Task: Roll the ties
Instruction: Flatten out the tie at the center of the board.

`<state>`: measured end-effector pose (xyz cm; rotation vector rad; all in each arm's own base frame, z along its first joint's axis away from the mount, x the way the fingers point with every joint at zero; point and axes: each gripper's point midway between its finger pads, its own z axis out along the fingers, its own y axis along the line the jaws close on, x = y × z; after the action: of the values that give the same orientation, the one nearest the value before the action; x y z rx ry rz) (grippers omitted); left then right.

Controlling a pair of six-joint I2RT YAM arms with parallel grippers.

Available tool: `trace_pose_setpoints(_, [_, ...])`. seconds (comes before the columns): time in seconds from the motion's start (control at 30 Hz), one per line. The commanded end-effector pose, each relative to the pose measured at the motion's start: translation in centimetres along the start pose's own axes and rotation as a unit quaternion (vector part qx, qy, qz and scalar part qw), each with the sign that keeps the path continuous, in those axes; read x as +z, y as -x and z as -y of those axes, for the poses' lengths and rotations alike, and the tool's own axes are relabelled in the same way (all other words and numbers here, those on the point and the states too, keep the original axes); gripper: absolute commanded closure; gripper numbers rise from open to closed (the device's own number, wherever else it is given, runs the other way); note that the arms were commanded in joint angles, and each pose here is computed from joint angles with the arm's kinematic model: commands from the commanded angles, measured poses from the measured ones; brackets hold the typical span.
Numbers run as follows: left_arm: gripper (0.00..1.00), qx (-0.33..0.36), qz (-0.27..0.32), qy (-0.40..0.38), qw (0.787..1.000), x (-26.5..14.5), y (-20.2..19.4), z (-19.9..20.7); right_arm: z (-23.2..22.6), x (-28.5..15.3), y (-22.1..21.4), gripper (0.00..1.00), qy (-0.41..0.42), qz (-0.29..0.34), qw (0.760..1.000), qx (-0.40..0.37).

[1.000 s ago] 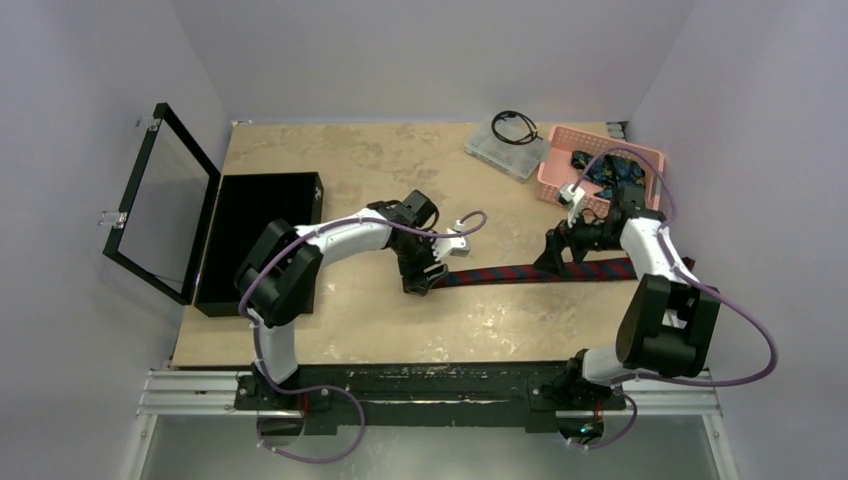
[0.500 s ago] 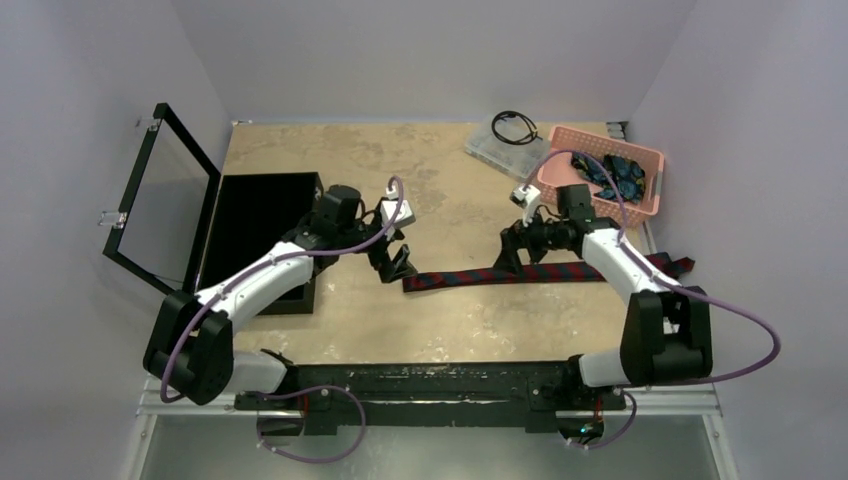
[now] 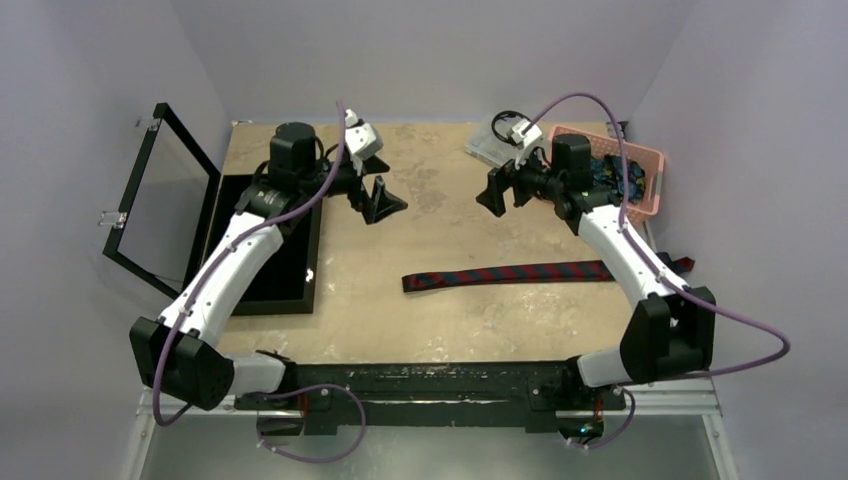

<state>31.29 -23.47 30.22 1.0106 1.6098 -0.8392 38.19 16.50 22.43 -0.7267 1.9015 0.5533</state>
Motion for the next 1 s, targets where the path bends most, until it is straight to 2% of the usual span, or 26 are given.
trace_pose_setpoints(0.0, [0.0,-0.042,-0.031,0.043,0.998,-0.3,1.0,-1.9,-3.2,0.5,-1.6,0.02,0.086,-0.034,0.993,0.068])
trace_pose_setpoints(0.13, [0.0,-0.005,-0.043,0.051,0.998,-0.6,-3.0,-1.5,-4.3,1.1,-3.9,0.02,0.103,-0.057,0.987,0.112])
trace_pose_setpoints(0.23, [0.0,-0.024,-0.059,0.04,0.997,-0.7,-6.6,-0.2,-6.0,1.4,-6.4,0.02,0.141,-0.087,0.976,0.144])
trace_pose_setpoints(0.3, [0.0,-0.029,-0.046,0.017,0.998,-0.6,-9.0,1.4,-7.2,1.5,-7.6,0.02,0.167,-0.097,0.967,0.168])
trace_pose_setpoints(0.37, [0.0,-0.01,-0.002,-0.016,1.0,-0.3,-10.7,3.4,-8.3,1.7,-9.1,0.02,0.194,-0.111,0.956,0.19])
trace_pose_setpoints(0.4, [0.0,-0.001,0.013,-0.039,0.999,-0.1,-11.3,4.3,-8.8,1.8,-9.9,0.05,0.208,-0.12,0.95,0.2])
trace_pose_setpoints(0.47, [0.0,-0.003,-0.013,-0.059,0.998,0.6,-13.6,5.2,-9.7,2.1,-11.6,0.16,0.231,-0.141,0.936,0.224])
trace_pose_setpoints(0.53, [0.01,0.022,-0.022,-0.051,0.998,1.3,-15.4,5.1,-10.2,2.5,-13.3,0.29,0.24,-0.161,0.925,0.246])
trace_pose_setpoints(0.63, [0.06,0.034,-0.037,-0.043,0.998,2.6,-16.8,5.0,-10.7,3.4,-15.1,0.51,0.241,-0.177,0.913,0.278])
trace_pose_setpoints(0.8, [0.16,0.068,-0.074,-0.055,0.993,4.7,-20.6,6.3,-11.2,4.3,-16.2,0.65,0.238,-0.186,0.91,0.285])
trace_pose_setpoints(0.97, [0.22,0.106,-0.062,-0.031,0.992,5.4,-21.2,5.6,-12.0,4.8,-15.6,0.74,0.247,-0.177,0.912,0.277])
